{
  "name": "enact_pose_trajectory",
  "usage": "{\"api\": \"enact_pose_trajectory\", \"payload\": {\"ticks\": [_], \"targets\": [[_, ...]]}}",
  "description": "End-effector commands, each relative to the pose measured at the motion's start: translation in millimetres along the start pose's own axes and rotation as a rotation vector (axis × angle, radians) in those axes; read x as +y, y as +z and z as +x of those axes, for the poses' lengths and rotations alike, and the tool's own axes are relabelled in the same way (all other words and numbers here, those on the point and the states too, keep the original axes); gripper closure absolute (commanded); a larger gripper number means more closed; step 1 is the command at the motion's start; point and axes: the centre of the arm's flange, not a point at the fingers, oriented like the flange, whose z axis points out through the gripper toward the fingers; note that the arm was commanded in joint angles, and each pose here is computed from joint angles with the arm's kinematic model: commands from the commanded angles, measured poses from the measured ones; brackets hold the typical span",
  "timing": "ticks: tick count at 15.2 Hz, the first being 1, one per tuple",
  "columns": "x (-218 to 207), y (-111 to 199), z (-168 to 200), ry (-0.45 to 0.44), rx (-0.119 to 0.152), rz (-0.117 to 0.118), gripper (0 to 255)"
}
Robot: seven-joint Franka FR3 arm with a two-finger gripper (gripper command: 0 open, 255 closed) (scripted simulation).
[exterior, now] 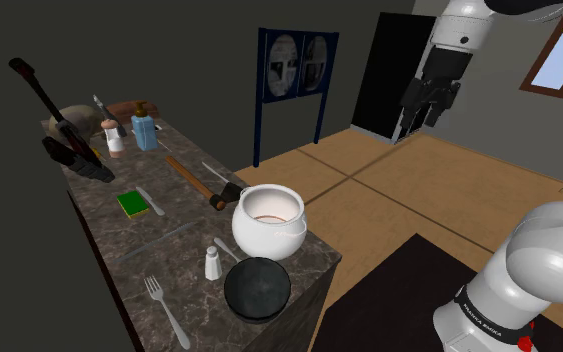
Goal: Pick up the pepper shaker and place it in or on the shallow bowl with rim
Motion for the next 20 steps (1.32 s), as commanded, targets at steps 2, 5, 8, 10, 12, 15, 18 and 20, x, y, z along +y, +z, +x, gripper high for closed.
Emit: {"api": "enact_pose_trajectory", "payload": {"ticks": [2,5,8,10,12,15,18,20], "targets": [[-9.9,8.2,3.6,-0.001,0.0,-0.001,0],[-39.4,32.8,14.4,-0.003,0.0,-0.004,0],[-68.9,57.5,25.2,-0.004,0.0,-0.007,0],[-88.5,74.0,32.4,-0.006,0.001,-0.009,0],[-108.1,90.5,39.5,-0.007,0.001,-0.011,0],[-137.4,115.4,50.1,-0.009,0.001,-0.014,0],[-166.7,140.4,60.7,-0.011,0.001,-0.017,0],[-186.2,157.1,67.8,-0.012,0.001,-0.018,0]]}}
